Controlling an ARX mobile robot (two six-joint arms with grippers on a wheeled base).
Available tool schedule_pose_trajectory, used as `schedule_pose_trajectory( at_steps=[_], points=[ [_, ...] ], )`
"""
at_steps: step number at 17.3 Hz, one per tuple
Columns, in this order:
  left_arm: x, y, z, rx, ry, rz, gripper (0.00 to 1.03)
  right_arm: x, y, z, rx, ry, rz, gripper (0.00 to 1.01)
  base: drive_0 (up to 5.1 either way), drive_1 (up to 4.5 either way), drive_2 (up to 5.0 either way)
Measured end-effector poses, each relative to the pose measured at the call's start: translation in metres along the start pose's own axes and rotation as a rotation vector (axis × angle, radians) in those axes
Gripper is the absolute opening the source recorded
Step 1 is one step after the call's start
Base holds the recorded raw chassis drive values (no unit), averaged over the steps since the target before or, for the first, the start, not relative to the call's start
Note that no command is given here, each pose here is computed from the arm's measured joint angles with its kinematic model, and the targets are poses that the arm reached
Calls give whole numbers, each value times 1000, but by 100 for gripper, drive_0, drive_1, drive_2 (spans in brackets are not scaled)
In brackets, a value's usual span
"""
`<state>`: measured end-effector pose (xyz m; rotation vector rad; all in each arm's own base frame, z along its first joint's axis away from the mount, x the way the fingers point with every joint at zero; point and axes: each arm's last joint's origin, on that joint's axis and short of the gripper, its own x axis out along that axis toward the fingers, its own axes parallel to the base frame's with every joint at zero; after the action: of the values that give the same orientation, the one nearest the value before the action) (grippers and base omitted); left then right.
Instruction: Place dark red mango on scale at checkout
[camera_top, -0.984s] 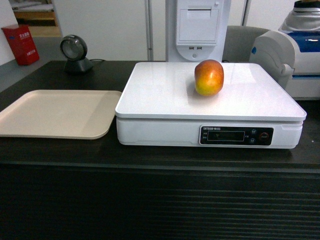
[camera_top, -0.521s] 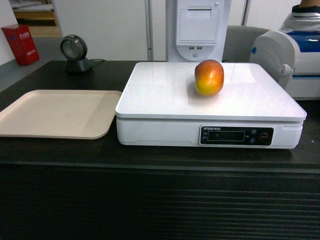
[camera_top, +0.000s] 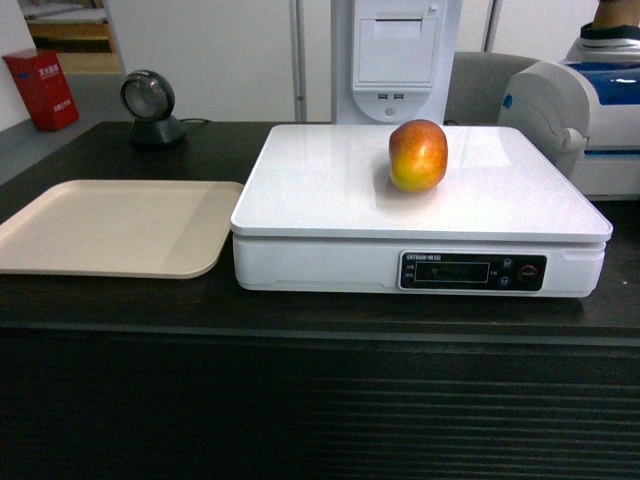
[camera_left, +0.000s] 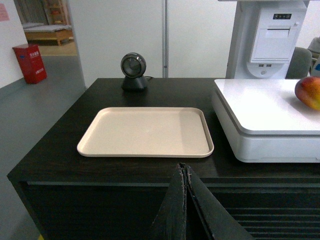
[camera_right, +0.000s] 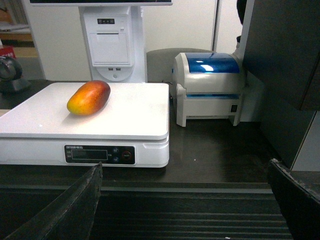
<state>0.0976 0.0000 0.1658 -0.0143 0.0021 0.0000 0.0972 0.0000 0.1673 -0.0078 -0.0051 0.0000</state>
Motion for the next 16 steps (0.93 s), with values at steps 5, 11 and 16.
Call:
schedule_pose_trajectory(
  at_steps=[5, 11, 16],
  points=[
    [0, 0, 0, 0, 0, 0, 12, 0, 0, 0, 0, 0, 0, 98, 0, 0, 0],
    [0, 0, 0, 0, 0, 0, 66, 0, 0, 0, 0, 0, 0, 98, 0, 0, 0],
    [0, 0, 0, 1, 0, 0, 98, 0, 0, 0, 0, 0, 0, 98, 0, 0, 0]
  ],
)
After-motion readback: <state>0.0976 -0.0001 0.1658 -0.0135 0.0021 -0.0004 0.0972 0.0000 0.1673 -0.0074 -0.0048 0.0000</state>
